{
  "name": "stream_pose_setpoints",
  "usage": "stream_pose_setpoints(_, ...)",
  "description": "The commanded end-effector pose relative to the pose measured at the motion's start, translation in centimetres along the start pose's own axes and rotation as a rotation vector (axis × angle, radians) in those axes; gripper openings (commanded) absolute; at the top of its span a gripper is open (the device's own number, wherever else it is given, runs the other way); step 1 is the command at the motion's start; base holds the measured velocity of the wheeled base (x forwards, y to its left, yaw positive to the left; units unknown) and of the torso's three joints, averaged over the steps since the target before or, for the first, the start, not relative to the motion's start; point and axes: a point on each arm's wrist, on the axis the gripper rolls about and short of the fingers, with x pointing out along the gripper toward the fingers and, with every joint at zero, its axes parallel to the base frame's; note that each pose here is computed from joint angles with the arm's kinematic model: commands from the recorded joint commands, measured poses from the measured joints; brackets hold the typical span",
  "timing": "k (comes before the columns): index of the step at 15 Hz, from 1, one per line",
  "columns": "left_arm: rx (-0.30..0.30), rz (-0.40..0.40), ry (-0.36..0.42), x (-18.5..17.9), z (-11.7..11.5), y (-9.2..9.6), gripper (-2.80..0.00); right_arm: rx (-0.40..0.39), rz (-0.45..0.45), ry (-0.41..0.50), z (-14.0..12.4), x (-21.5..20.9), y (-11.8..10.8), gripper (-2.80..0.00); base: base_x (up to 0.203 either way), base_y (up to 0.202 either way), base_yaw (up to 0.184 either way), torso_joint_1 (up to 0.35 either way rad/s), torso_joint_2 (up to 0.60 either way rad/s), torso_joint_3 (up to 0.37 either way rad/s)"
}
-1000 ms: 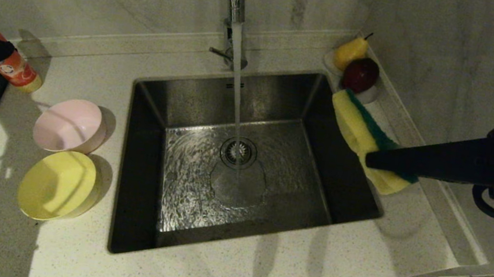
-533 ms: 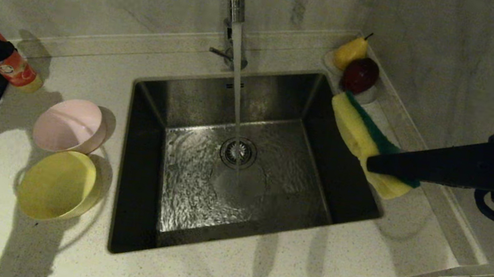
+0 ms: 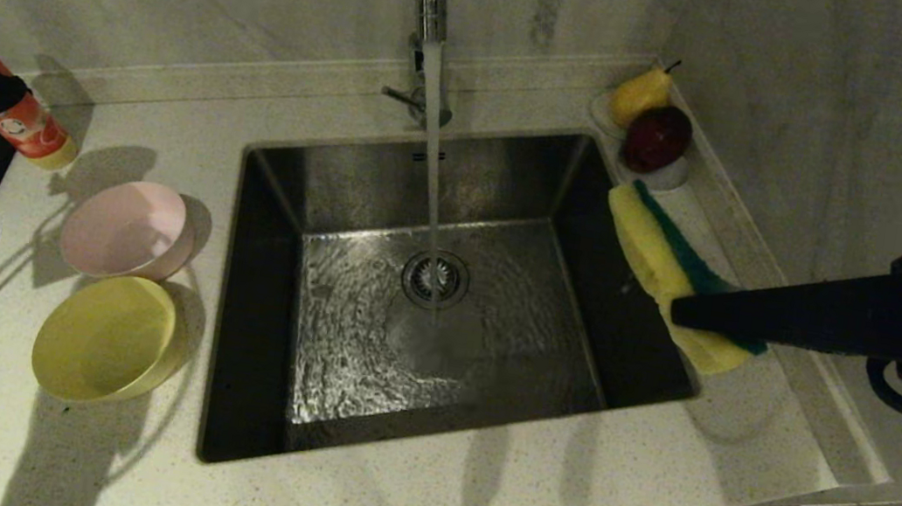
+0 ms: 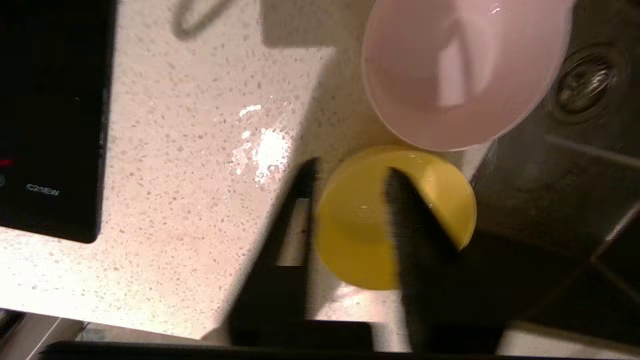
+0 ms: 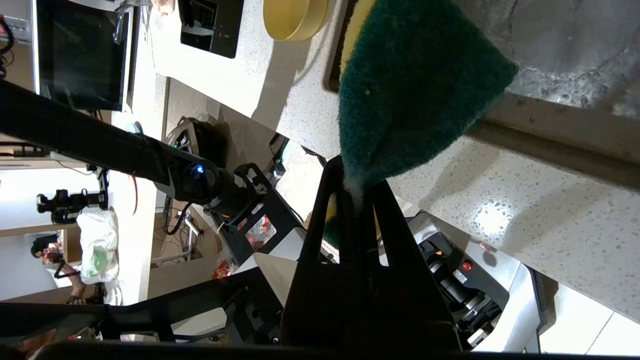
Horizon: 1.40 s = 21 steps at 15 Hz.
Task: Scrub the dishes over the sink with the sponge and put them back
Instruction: Wash the bowl
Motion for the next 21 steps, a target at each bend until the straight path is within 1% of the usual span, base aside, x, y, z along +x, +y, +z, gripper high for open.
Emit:
stream_pose_setpoints(1, -0.005, 0.006, 0.030, 2.7, 0.6, 0.3, 0.00, 0.003, 0.001, 0.003, -0.1, 0.0, 0.0, -2.80, 0.000, 0.000, 0.000, 0.000, 0.00, 0.000)
stream_pose_setpoints(4, -0.029, 0.074, 0.021, 6.0, 1.5, 0.9, 0.00, 0.005, -0.001, 0.005, -0.1, 0.2, -0.1, -2.80, 0.000, 0.000, 0.000, 0.000, 0.00, 0.000)
stream_pose_setpoints(8, -0.048, 0.076, 0.066, 8.7, 1.5, 0.8, 0.00, 0.007, -0.003, 0.008, -0.2, 0.3, -0.2, -2.80, 0.000, 0.000, 0.000, 0.000, 0.00, 0.000)
stream_pose_setpoints(10, -0.053, 0.071, 0.073, 10.1, 1.6, 0.8, 0.00, 0.004, -0.001, 0.001, -0.2, -0.1, -0.1, -2.80, 0.000, 0.000, 0.000, 0.000, 0.00, 0.000)
stream_pose_setpoints(11, -0.066, 0.067, 0.060, 10.4, 1.8, 0.7, 0.00, 0.003, 0.000, -0.002, -0.2, -0.2, -0.1, -2.80, 0.000, 0.000, 0.000, 0.000, 0.00, 0.000)
stream_pose_setpoints(14, -0.072, 0.060, 0.052, 10.9, 2.0, 0.5, 0.00, 0.002, -0.002, -0.005, -0.2, -0.3, -0.1, -2.80, 0.000, 0.000, 0.000, 0.000, 0.00, 0.000)
stream_pose_setpoints(18, -0.075, 0.064, 0.079, 11.8, 1.7, 0.5, 0.00, 0.002, -0.001, -0.007, -0.2, -0.4, -0.1, -2.80, 0.000, 0.000, 0.000, 0.000, 0.00, 0.000)
stream_pose_setpoints(20, -0.076, 0.066, 0.080, 11.9, 1.8, 0.5, 0.00, 0.001, 0.000, -0.010, -0.1, -0.5, 0.0, -2.80, 0.000, 0.000, 0.000, 0.000, 0.00, 0.000)
stream_pose_setpoints(21, -0.076, 0.066, 0.079, 12.0, 1.8, 0.5, -2.80, 0.001, 0.000, -0.010, -0.2, -0.5, 0.0, -2.80, 0.000, 0.000, 0.000, 0.000, 0.00, 0.000)
